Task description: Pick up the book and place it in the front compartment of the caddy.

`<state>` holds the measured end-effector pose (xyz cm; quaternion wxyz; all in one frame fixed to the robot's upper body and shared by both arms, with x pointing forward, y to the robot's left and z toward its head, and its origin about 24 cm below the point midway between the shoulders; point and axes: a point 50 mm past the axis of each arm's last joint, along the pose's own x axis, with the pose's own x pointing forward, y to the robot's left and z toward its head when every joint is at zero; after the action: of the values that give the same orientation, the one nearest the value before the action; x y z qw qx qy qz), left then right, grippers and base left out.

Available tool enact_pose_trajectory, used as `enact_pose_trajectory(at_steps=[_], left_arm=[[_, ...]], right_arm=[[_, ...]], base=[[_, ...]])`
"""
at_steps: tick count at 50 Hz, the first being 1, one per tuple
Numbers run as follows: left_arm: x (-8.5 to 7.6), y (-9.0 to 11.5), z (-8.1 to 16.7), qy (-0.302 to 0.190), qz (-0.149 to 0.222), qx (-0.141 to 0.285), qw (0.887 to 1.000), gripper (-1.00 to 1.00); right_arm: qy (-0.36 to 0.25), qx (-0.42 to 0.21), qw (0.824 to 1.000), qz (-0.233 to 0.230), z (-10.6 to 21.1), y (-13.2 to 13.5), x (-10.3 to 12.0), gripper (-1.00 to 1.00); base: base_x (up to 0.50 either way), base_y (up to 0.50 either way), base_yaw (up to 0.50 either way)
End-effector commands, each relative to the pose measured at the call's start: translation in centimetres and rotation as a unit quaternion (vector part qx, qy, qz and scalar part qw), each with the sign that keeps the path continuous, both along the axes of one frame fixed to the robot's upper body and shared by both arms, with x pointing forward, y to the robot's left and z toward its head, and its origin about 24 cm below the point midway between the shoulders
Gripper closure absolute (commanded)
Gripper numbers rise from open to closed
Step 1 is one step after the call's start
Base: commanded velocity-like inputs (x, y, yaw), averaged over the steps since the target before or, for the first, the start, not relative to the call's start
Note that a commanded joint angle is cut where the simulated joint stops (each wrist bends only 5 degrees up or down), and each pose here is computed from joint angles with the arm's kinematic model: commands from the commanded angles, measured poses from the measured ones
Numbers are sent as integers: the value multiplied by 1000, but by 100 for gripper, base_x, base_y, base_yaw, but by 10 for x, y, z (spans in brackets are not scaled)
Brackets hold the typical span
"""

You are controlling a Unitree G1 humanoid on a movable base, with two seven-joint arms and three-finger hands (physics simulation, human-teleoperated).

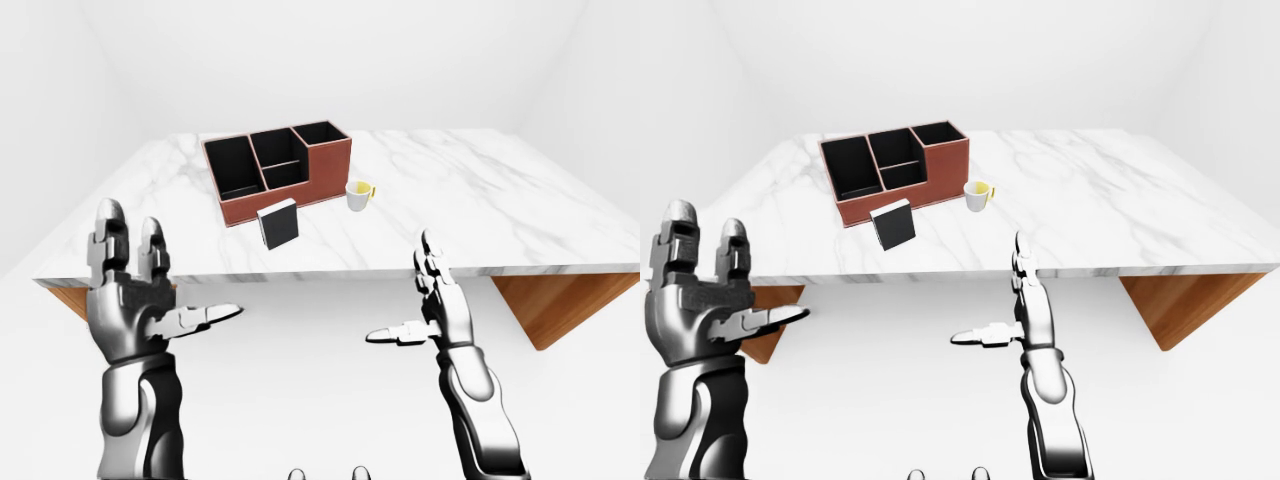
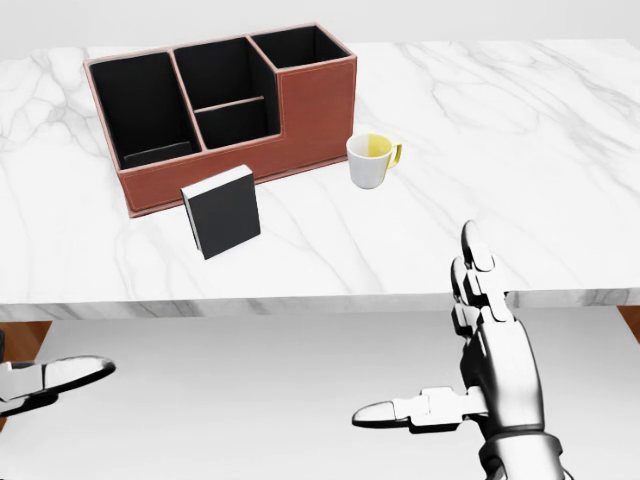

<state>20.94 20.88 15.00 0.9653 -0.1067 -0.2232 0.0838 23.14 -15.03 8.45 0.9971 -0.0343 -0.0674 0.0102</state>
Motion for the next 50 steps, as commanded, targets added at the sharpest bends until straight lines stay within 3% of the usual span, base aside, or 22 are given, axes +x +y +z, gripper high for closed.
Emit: enact_pose_trajectory(at_steps=[1, 12, 31, 50], left_arm=[[-23, 19, 34, -91, 29, -36, 995, -100], [-23, 21, 34, -91, 32, -41, 995, -100], [-25, 22, 37, -97, 35, -43, 994, -100], [-26, 22, 38, -98, 36, -42, 994, -100]], right_arm=[[-13, -2, 1000, 3, 6, 3, -4, -100], [-97, -16, 995, 14, 45, 14, -32, -100], [-112, -36, 993, 12, 51, 17, -36, -100], [-107, -32, 994, 13, 49, 18, -33, -100]], base=[[0, 0, 0], [0, 0, 0], [0, 0, 0], [0, 49, 0]])
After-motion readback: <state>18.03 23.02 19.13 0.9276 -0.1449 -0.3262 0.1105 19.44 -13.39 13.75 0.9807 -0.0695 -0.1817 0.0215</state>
